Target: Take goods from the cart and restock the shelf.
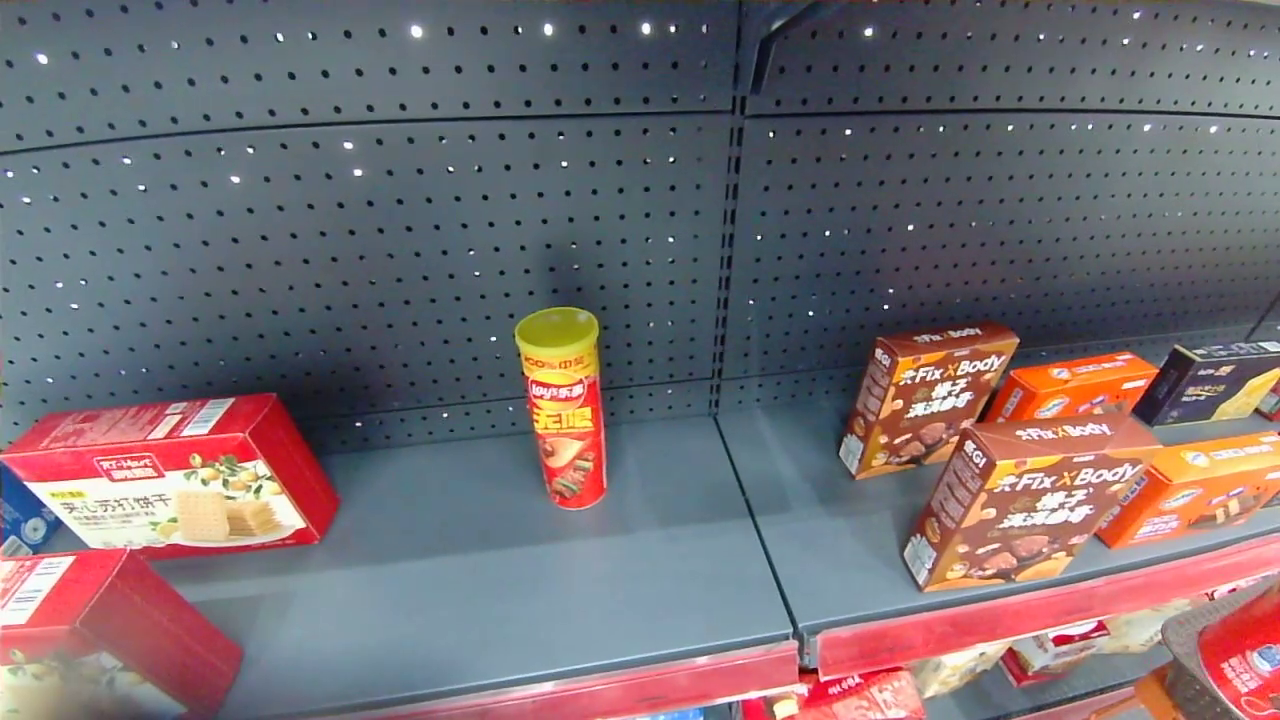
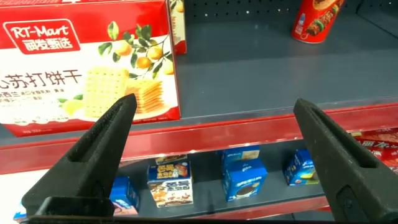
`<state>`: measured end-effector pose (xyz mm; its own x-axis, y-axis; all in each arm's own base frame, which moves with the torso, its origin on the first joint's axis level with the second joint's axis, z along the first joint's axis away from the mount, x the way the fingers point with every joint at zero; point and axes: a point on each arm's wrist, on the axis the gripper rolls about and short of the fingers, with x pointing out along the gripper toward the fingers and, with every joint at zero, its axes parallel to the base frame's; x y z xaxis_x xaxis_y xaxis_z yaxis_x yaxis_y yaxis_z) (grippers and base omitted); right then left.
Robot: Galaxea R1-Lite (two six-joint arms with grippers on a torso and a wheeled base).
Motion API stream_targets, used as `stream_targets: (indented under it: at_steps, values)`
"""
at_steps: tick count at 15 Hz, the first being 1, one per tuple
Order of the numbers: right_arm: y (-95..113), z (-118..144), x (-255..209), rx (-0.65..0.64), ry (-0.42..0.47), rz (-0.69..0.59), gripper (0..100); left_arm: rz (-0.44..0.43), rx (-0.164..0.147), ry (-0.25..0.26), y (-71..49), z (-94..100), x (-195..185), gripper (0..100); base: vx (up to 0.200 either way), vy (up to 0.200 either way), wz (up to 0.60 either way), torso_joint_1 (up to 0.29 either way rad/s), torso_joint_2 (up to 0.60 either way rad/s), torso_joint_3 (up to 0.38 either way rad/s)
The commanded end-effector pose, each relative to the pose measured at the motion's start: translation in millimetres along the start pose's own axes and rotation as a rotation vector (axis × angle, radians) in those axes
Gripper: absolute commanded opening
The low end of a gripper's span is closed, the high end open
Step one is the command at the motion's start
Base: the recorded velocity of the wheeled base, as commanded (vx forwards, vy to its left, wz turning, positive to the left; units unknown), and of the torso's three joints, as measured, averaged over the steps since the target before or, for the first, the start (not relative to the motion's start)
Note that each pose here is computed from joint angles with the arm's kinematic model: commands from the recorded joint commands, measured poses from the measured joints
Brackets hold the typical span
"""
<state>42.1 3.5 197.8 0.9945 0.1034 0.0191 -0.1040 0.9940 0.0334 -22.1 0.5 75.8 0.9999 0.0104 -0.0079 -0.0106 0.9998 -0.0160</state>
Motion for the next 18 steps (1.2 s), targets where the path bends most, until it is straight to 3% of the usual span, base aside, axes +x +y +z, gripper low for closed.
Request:
stream_targets:
  at_steps: [1,5,11,12,13,14,15,16,17,18]
  values:
    - [0.7,-5.8,-10.4,-0.006,-0.026,0.014,0,0.000,-0.001,-0.002,0.0,0.0,-0.1,100,0.000,0.000,0.00,0.000,0.00,0.000]
    - [0.5,-18.9,-21.5,-0.008,-0.030,0.009,0,0.000,-0.001,0.000,0.0,0.0,0.0,100,0.000,0.000,0.00,0.000,0.00,0.000]
    - [1.2,-40.4,-60.3,-0.005,0.104,0.013,0,-0.012,0.022,0.000,-0.3,0.3,-0.1,100,0.000,0.000,0.00,0.000,0.00,0.000]
    - [1.4,-41.0,-63.4,-0.003,0.123,0.000,0,-0.027,0.061,-0.031,-0.7,10.0,-2.1,100,0.000,0.000,0.00,0.000,0.00,0.000]
    - [1.6,-39.4,-65.3,-0.002,0.134,-0.003,0,-0.145,0.194,-0.038,-4.0,56.9,0.9,100,0.000,0.000,0.00,0.000,0.00,0.000]
    - [1.5,-39.5,-64.4,-0.002,0.149,-0.007,0,-0.278,0.225,0.065,-7.8,92.6,26.0,100,0.000,0.000,0.00,0.000,0.00,0.000]
    - [1.4,-40.7,-63.6,-0.003,0.157,-0.009,0,-0.335,0.230,0.032,-10.0,128.7,38.0,100,0.000,0.000,0.00,0.000,0.00,0.000]
    - [1.4,-40.3,-62.8,-0.018,0.163,-0.009,0,-0.344,0.228,0.072,-11.0,149.7,60.5,100,0.000,0.000,0.00,0.000,0.00,0.000]
    - [1.6,-41.1,-63.0,-0.026,0.161,-0.019,0,-0.320,0.247,0.096,-10.9,158.5,75.9,100,0.000,0.000,0.00,0.000,0.00,0.000]
    - [2.0,-41.5,-62.9,-0.026,0.162,-0.040,0,-0.344,0.239,0.159,-12.8,161.7,97.9,100,0.000,0.000,0.00,0.000,0.00,0.000]
